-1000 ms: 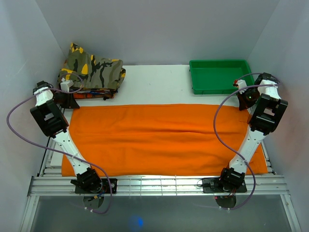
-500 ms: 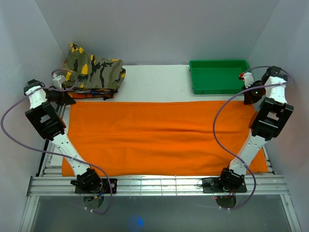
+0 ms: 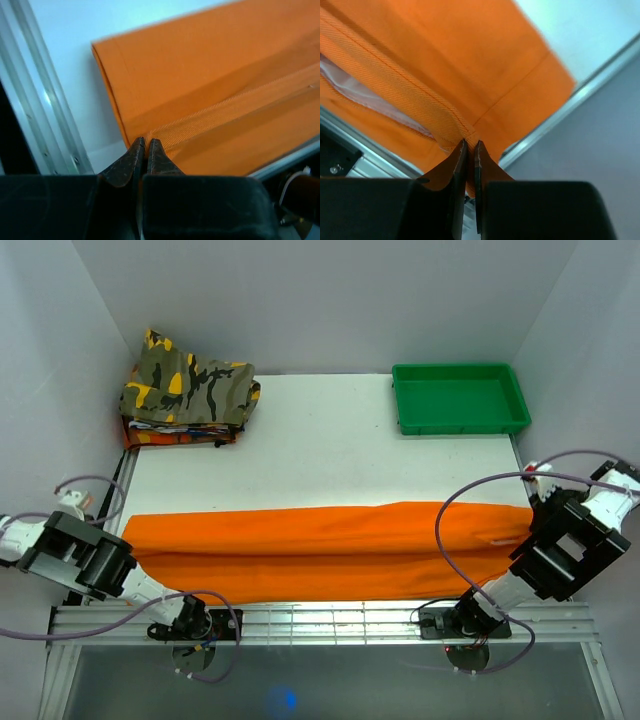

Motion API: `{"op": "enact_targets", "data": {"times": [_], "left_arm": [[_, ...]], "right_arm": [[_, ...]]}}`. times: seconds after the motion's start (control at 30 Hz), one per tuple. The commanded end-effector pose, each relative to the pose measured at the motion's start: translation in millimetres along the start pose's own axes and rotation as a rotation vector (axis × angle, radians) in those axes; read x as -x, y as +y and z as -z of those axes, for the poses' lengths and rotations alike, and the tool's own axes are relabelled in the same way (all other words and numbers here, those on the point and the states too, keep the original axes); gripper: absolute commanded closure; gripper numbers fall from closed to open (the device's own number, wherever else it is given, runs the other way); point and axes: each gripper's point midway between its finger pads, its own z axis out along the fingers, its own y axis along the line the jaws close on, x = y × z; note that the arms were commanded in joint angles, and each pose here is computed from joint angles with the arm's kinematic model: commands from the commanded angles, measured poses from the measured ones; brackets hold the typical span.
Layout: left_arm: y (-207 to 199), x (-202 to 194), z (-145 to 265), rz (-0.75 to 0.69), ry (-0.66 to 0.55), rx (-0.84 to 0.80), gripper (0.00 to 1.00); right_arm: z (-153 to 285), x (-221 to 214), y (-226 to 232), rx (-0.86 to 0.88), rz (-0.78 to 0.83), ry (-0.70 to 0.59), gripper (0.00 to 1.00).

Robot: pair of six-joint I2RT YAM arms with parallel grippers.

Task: Fold and stack the trousers
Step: Fold the trousers

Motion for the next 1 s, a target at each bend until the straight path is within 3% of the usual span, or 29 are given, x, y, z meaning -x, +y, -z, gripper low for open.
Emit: {"op": "enact_targets", "data": {"times": [0.0,0.07,0.2,0.53,0.73,0.97], "left_arm": [[-4,-80,13,-0.172,0.229,-0.060,1.00],[-11,-107,10,-0.089,0.266,-0.116,1.00],[0,-111,1,0.096,0.255,-0.102,1.00],[2,-106,-63,0.128,0.484,0.025,1.00],[41,-91,-88,0.214,0.510,0.121,1.00],[104,-48,-107,0.299,0.448,0.224,1.00]], "right_arm": [[-6,-57,-2,0.006,0.140,0.146,0.92],[-18,-74,9,0.041,0.101,0.177,0.92],[-40,-89,18,0.084,0.041,0.208,0.92],[-72,-78,19,0.090,-0.042,0.270,0.92],[-92,-51,0,0.037,-0.047,0.306,0.92],[-102,-13,-44,-0.014,-0.090,0.280,0.92]]}}
